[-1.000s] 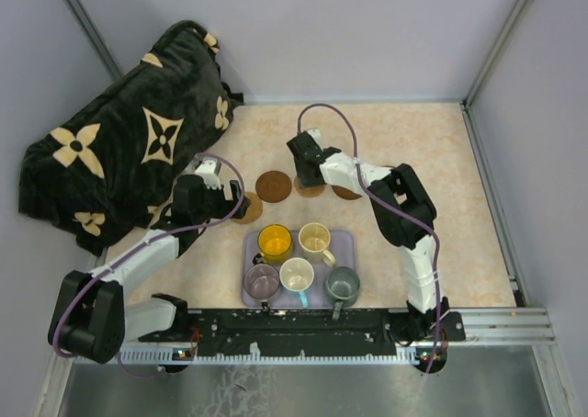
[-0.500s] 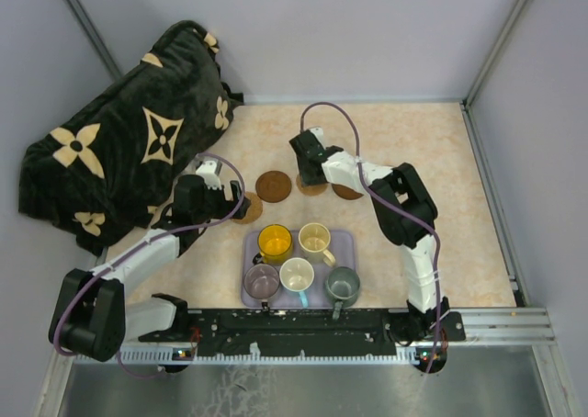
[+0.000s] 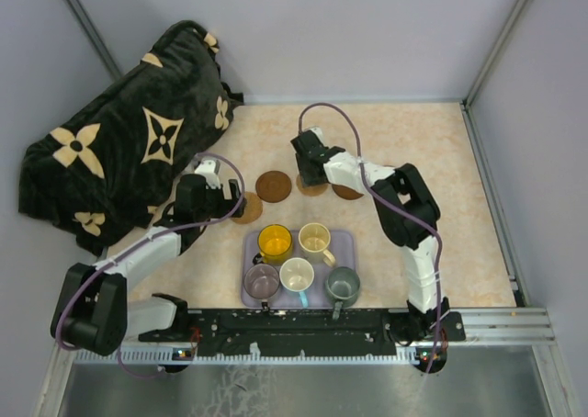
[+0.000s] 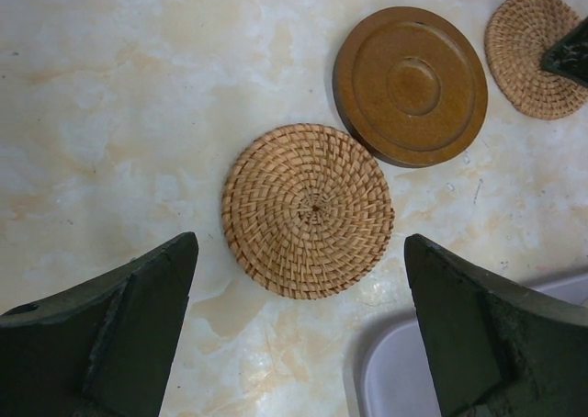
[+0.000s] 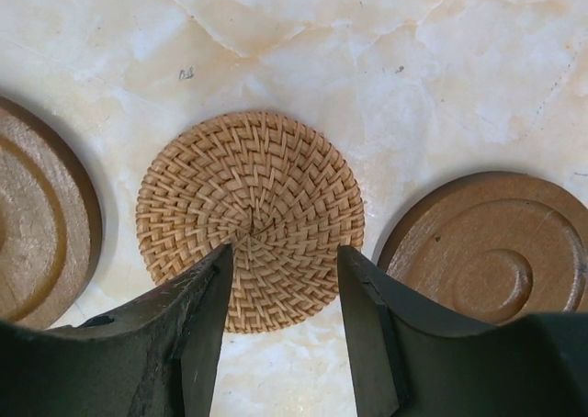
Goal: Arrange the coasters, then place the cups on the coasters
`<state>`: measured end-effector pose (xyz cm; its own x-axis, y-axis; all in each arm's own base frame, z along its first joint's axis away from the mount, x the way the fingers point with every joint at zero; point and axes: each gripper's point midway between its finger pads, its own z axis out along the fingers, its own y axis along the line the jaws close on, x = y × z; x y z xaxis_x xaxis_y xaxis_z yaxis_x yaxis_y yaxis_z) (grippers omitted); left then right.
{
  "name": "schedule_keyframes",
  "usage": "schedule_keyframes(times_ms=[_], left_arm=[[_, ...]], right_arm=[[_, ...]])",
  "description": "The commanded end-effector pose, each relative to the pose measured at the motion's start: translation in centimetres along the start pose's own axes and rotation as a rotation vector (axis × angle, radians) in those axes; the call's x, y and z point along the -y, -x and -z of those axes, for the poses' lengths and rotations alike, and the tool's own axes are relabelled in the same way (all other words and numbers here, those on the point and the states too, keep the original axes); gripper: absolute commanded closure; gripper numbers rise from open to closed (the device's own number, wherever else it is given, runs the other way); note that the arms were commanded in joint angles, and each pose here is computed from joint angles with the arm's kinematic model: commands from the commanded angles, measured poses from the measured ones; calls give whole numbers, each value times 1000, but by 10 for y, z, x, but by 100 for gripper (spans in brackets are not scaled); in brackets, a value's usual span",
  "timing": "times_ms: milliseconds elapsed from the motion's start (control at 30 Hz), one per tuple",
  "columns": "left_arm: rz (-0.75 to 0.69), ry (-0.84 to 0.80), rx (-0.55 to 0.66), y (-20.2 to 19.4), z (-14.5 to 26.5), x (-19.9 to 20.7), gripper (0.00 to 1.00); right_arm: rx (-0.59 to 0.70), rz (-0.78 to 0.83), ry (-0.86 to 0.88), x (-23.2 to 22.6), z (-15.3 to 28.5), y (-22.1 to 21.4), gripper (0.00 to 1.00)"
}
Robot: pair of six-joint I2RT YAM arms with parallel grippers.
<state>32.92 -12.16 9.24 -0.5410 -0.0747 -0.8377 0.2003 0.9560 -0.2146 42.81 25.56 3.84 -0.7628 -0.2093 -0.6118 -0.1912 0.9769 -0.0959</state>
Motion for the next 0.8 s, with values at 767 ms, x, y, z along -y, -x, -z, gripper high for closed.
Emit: schedule_keyframes(times_ms=[767], left_arm=[[-50, 261, -238, -33, -25, -34, 1]], right_arm=[[401, -93, 222, -17, 170, 81, 49]])
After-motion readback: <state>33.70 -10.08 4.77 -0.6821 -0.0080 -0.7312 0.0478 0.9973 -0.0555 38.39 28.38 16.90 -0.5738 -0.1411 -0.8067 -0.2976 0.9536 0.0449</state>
